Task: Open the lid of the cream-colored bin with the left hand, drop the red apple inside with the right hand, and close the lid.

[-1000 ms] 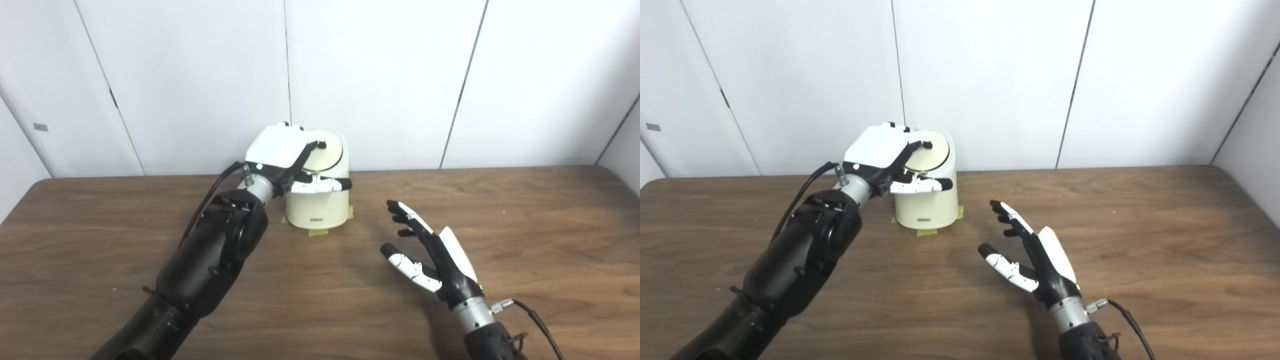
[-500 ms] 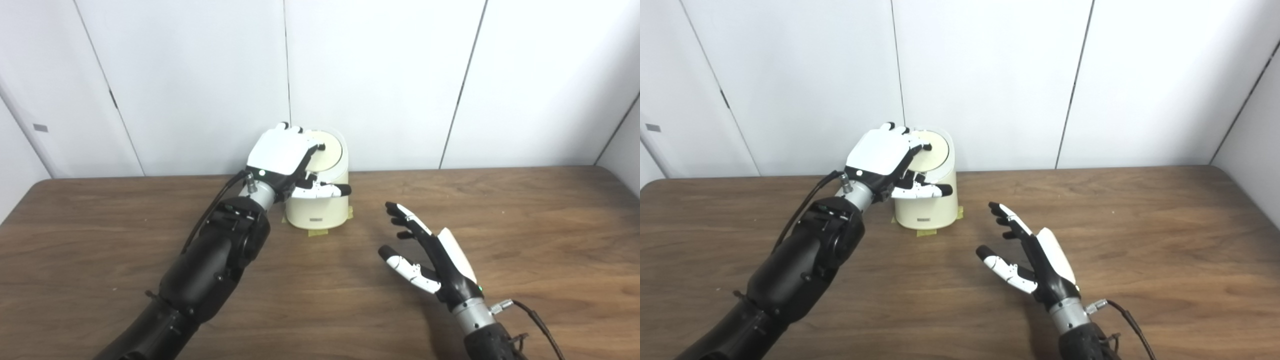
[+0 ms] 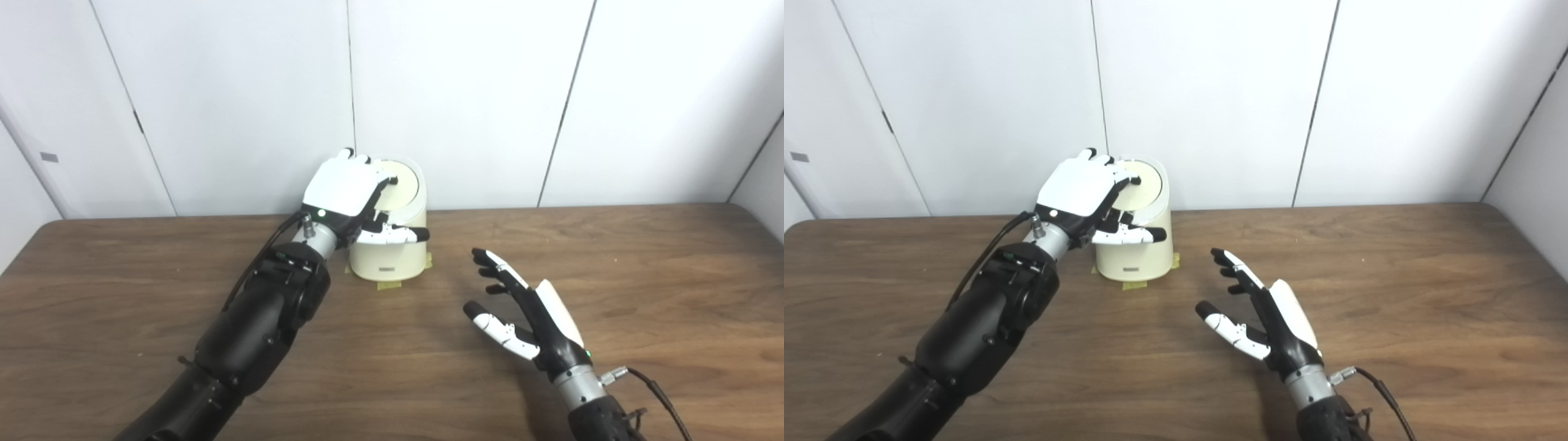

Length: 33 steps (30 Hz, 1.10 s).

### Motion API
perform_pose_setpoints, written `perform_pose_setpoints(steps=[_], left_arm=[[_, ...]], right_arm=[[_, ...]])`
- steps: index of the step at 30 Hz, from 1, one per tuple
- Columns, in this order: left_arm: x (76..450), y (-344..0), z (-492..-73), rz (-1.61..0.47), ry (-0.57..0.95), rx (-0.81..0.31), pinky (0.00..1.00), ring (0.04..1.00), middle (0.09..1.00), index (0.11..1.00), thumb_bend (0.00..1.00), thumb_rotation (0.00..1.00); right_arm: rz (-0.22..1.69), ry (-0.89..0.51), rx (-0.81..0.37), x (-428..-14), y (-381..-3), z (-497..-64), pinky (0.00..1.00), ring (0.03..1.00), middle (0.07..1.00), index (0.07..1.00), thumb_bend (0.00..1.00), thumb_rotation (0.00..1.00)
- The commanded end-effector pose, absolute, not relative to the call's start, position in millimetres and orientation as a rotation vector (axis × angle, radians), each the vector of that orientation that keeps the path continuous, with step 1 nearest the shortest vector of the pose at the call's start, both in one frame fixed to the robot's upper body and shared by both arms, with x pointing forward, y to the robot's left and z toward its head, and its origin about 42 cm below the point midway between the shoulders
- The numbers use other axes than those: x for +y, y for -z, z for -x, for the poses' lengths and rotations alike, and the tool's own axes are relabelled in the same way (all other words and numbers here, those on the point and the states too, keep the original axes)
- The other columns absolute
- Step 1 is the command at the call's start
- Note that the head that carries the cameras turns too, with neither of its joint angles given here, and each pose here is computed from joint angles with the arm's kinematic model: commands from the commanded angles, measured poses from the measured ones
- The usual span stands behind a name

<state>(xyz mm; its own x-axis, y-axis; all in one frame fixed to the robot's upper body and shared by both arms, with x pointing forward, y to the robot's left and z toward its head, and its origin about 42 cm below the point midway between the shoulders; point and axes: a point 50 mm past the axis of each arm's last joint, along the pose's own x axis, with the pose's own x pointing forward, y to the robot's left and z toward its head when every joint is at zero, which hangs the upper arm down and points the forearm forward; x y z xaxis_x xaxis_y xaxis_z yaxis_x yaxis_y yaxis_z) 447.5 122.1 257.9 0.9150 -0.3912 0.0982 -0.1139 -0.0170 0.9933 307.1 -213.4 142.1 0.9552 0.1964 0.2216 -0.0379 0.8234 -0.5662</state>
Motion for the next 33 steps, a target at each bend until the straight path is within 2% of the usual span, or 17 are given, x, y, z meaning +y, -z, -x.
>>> perform_pose_setpoints(steps=[1,9,18,22,33], left_arm=[[132.9,-250.1,-451.7,-1.627,0.251,-0.341,1.00,0.925,0.817,0.802,0.84,1.00],[130.9,-242.0,-446.0,-1.622,0.300,-0.325,1.00,0.943,0.831,0.802,0.80,1.00],[129.6,-227.0,-438.7,-1.629,0.320,-0.335,1.00,0.923,0.796,0.776,0.81,1.00],[128.9,-222.1,-436.6,-1.631,0.332,-0.331,1.00,0.919,0.793,0.772,0.81,1.00],[127.9,-208.5,-431.6,-1.647,0.361,-0.290,1.00,0.913,0.802,0.780,0.79,1.00]], right_arm=[[0.584,-0.110,-0.357,-210.3,-161.7,-314.5,0.74,0.851,0.885,0.904,0.39,0.79],[0.582,-0.105,-0.364,-209.1,-161.9,-315.4,0.73,0.848,0.884,0.899,0.38,0.79],[0.584,-0.104,-0.367,-208.4,-162.4,-316.3,0.73,0.849,0.885,0.898,0.38,0.80],[0.576,-0.104,-0.367,-207.7,-162.8,-316.1,0.73,0.846,0.883,0.897,0.38,0.77],[0.589,-0.105,-0.362,-208.3,-164.0,-315.5,0.74,0.854,0.891,0.906,0.38,0.79]])
